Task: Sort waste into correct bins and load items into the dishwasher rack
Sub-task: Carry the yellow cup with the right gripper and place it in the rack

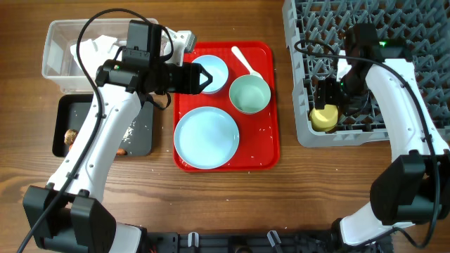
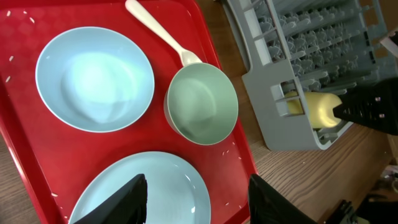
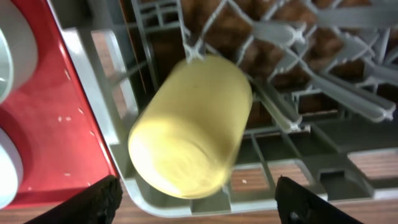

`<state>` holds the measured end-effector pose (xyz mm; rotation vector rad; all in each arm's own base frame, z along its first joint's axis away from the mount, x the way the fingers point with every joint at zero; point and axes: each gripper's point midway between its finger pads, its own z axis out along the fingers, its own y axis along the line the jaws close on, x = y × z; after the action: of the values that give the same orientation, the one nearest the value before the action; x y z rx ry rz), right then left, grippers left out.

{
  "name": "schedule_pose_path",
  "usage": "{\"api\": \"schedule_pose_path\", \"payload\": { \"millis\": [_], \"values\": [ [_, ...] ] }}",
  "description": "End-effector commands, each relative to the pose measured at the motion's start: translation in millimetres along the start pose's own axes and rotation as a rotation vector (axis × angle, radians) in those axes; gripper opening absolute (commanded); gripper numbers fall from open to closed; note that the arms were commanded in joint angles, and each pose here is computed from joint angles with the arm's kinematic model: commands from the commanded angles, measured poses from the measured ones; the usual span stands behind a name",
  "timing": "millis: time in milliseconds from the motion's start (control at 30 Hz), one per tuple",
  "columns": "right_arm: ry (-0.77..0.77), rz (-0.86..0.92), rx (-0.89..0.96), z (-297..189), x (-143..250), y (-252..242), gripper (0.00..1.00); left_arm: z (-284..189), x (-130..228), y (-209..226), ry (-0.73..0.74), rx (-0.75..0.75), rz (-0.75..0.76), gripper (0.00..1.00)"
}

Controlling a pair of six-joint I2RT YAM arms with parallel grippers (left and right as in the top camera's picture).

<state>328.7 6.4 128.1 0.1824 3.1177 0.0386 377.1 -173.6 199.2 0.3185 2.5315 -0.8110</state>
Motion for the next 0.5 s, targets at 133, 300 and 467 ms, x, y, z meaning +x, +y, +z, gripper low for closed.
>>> {"api": "schedule_pose_path", "payload": {
  "millis": [133,300,467],
  "values": [
    [-0.038,0.004,-0.039,-4.3,-12.5,8.6,0.84,2.5,0.1,2.5,0.005,-0.006,0.001,0.54],
    [-0.175,-0.01,-0.094,-53.0,-30.9,18.6,0.84,2.5,0.1,2.5,0.005,-0.006,0.001,0.57],
    [-0.371,-0.113,-0.217,-122.1,-40.9,53.3,0.84,2.3,-0.6,8.5,0.001,-0.041,0.001,0.56]
  ]
}}
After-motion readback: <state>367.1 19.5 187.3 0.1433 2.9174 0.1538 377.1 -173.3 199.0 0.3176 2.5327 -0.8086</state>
